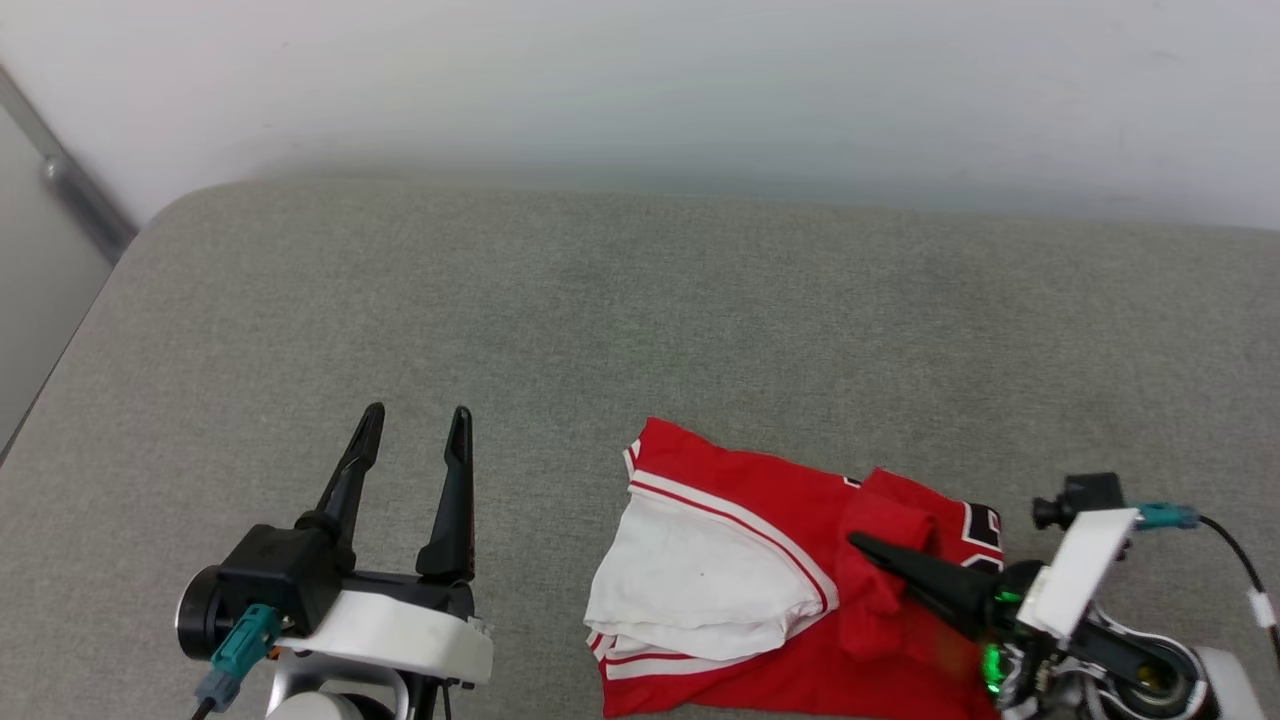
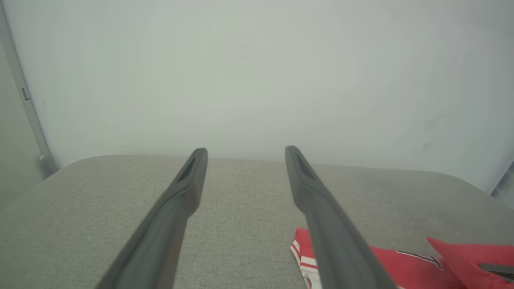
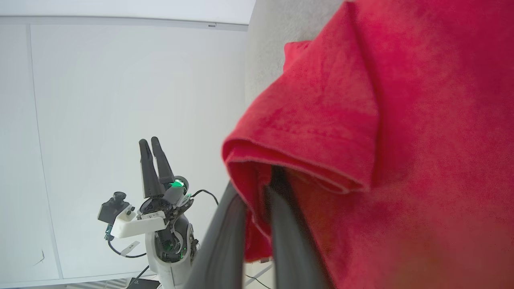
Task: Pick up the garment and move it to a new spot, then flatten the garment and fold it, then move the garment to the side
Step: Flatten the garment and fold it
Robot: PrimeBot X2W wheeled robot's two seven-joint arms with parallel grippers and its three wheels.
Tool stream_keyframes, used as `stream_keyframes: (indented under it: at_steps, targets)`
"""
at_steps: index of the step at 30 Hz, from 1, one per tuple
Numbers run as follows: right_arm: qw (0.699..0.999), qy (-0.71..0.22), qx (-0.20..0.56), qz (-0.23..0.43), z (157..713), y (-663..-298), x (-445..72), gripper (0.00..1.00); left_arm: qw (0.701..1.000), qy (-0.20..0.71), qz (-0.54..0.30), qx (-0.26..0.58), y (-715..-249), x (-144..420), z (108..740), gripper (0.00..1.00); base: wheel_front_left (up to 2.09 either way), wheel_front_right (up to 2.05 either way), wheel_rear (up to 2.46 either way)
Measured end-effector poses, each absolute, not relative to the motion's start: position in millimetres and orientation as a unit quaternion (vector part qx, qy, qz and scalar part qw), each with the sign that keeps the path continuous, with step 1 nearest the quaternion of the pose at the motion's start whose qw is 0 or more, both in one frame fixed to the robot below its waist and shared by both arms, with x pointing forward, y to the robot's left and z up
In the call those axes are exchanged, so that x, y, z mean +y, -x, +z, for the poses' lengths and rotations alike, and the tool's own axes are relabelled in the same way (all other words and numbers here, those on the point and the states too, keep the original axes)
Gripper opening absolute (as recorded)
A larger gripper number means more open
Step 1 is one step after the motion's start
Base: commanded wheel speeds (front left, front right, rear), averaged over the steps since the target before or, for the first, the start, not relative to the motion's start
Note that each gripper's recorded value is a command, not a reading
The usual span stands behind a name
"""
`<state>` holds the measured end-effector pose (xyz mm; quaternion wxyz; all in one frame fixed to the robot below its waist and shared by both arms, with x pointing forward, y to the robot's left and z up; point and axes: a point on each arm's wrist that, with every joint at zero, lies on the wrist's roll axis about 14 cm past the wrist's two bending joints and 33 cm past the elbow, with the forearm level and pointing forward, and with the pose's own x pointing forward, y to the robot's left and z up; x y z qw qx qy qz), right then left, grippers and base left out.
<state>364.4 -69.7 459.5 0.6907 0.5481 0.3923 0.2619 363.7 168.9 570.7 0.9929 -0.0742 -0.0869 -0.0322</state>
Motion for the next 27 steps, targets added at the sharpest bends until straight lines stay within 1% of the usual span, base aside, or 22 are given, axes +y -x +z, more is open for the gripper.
stream_keyframes:
  at_steps: [3, 6, 8, 11, 12, 13, 14, 19, 22, 23, 25, 27]
  targets:
    - [0.67, -0.552, 0.4, 0.295, 463.7, -369.1, -31.4, 0.0, 0.993, 0.079, -0.032, -0.083, -366.9, 167.8, 567.3, 1.0, 0.0, 0.0, 0.0]
    - [0.658, -0.536, 0.419, 0.323, 461.7, -368.6, 3.6, 0.0, 0.993, 0.081, -0.029, -0.08, -372.2, 168.8, 564.0, 1.0, 0.0, 0.0, 0.0]
    - [0.654, -0.529, 0.426, 0.333, 460.3, -370.3, 20.7, 0.0, 0.993, 0.083, -0.024, -0.078, -375.2, 171.2, 560.9, 1.0, 0.0, 0.0, 0.0]
    - [0.664, -0.506, 0.439, 0.333, 448.0, -372.2, 38.0, 0.0, 0.993, 0.087, -0.016, -0.073, -378.8, 174.5, 556.1, 1.0, 0.0, 0.0, 0.0]
    - [0.669, -0.501, 0.441, 0.327, 442.7, -374.0, 40.5, 0.13, 0.993, 0.087, -0.013, -0.072, -379.7, 175.6, 554.5, 1.0, 0.0, 0.0, 0.0]
    - [0.673, -0.496, 0.443, 0.322, 437.6, -375.3, 42.8, 0.53, 0.994, 0.089, -0.012, -0.069, -380.5, 176.1, 551.8, 1.0, 0.0, 0.0, 0.0]
    - [0.673, -0.492, 0.449, 0.323, 434.2, -374.8, 46.2, 1.0, 0.994, 0.089, -0.009, -0.066, -381.2, 177.1, 549.4, 1.0, 0.0, 0.0, 0.0]
    - [0.685, -0.481, 0.44, 0.326, 434.5, -380.6, 53.4, 1.0, 0.994, 0.094, -0.008, -0.058, -384.3, 176.7, 541.8, 1.0, 0.0, 0.0, 0.0]
    - [0.701, -0.462, 0.422, 0.342, 445.9, -383.7, 54.9, 1.0, 0.994, 0.092, -0.01, -0.06, -386.5, 175.5, 541.7, 1.0, 0.0, 0.0, 0.0]
    - [0.712, -0.449, 0.412, 0.349, 451.1, -385.5, 54.1, 1.0, 0.994, 0.091, -0.011, -0.061, -387.2, 175.5, 542.2, 1.0, 0.0, 0.0, 0.0]
    - [0.744, -0.411, 0.386, 0.359, 459.4, -390.9, 46.8, 1.0, 0.994, 0.09, -0.012, -0.064, -388.6, 175.7, 544.0, 1.0, 0.0, 0.0, 0.0]
    - [0.783, -0.361, 0.353, 0.363, 466.2, -396.9, 34.9, 1.0, 0.994, 0.09, -0.016, -0.066, -389.4, 173.5, 545.6, 1.0, 0.0, 0.0, 0.0]
